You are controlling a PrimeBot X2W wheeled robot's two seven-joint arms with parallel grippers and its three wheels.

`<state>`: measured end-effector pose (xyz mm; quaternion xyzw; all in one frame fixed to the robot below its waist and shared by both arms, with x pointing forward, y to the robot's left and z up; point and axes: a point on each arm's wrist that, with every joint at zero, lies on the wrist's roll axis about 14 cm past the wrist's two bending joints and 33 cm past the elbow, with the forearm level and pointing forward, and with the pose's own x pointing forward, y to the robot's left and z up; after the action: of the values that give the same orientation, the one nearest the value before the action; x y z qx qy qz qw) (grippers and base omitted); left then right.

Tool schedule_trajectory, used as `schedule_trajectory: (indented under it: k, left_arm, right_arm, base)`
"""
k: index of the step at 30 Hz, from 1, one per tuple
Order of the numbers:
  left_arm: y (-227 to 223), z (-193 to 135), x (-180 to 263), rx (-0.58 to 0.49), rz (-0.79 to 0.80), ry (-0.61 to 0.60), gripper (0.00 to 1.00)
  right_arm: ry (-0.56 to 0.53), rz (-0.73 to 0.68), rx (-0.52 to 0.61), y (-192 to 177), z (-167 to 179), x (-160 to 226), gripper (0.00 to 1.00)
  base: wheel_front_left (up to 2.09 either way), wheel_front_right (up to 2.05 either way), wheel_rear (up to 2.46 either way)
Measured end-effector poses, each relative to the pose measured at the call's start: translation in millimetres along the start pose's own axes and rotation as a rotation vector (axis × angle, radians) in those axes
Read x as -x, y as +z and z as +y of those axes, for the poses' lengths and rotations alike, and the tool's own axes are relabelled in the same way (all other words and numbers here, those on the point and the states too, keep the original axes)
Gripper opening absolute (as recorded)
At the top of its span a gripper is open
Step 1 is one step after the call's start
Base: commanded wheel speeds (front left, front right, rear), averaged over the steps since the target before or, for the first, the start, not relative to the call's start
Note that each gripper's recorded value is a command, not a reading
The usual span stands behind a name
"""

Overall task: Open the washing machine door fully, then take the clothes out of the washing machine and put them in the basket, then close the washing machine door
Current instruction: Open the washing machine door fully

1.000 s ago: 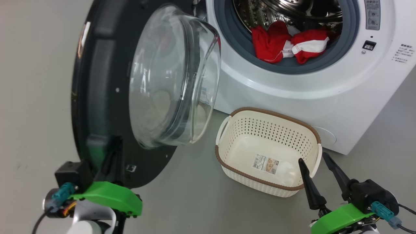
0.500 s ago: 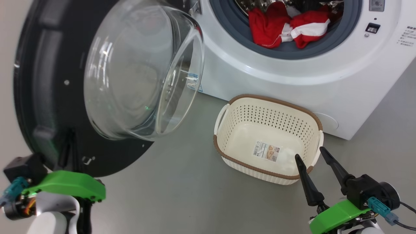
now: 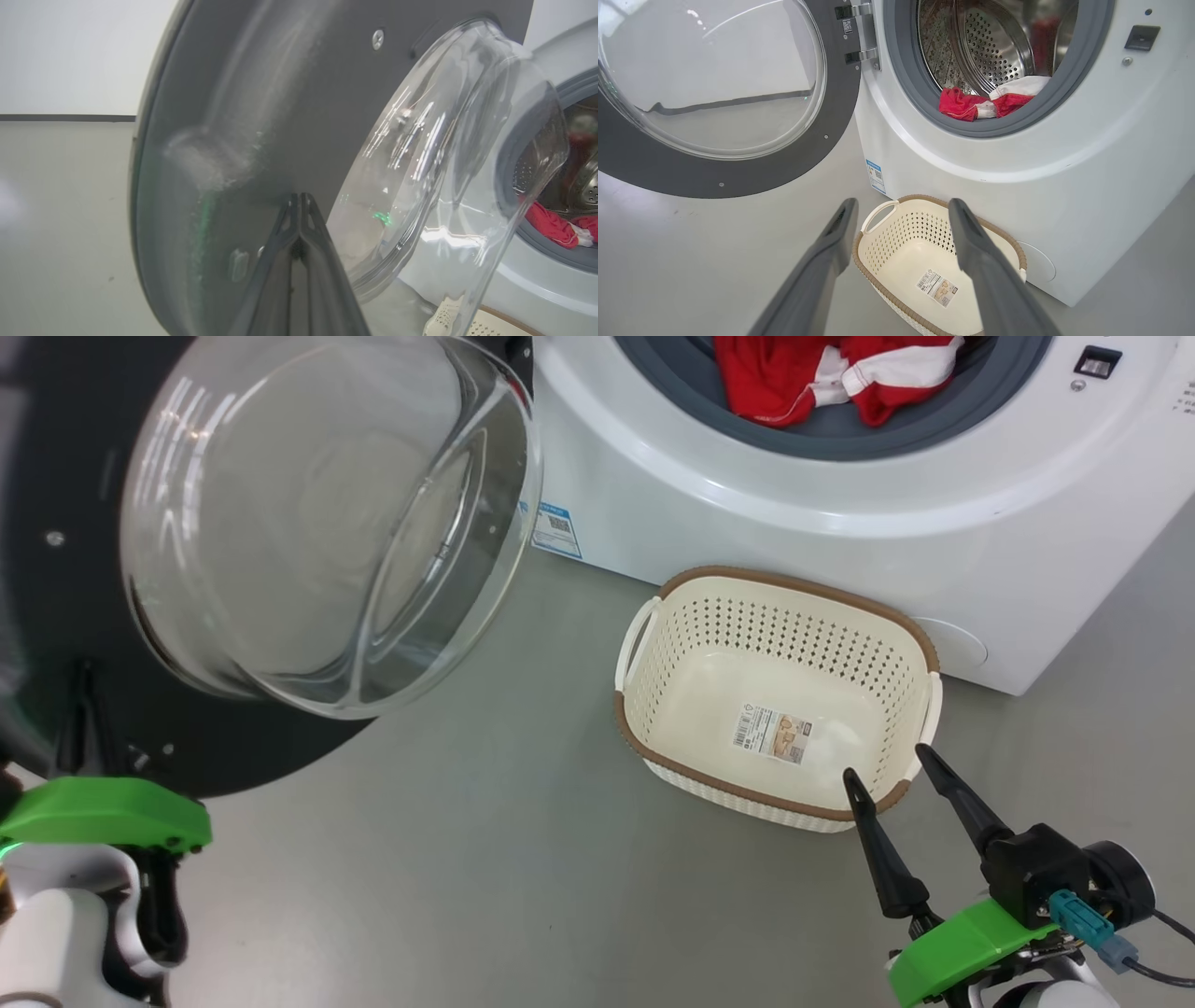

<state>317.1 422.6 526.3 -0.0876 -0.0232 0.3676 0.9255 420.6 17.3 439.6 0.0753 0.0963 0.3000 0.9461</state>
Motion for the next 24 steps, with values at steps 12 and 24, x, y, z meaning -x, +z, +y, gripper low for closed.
schedule_trajectory:
  k: [12, 24]
  left_arm:
    - [-11, 16, -24, -0.007, 0.016, 0.048, 0.0]
    - [-18, 25, -35, -0.014, 0.04, 0.054, 0.0]
  right_arm:
    - [-0.008, 0.027, 0.013, -7, -6, -2, 1.0]
    - [-0.031, 0.02, 0.017, -3, -14, -1, 1.0]
  base:
    - [0.0, 0.0, 0.0]
    - [0.0, 0.0, 0.0]
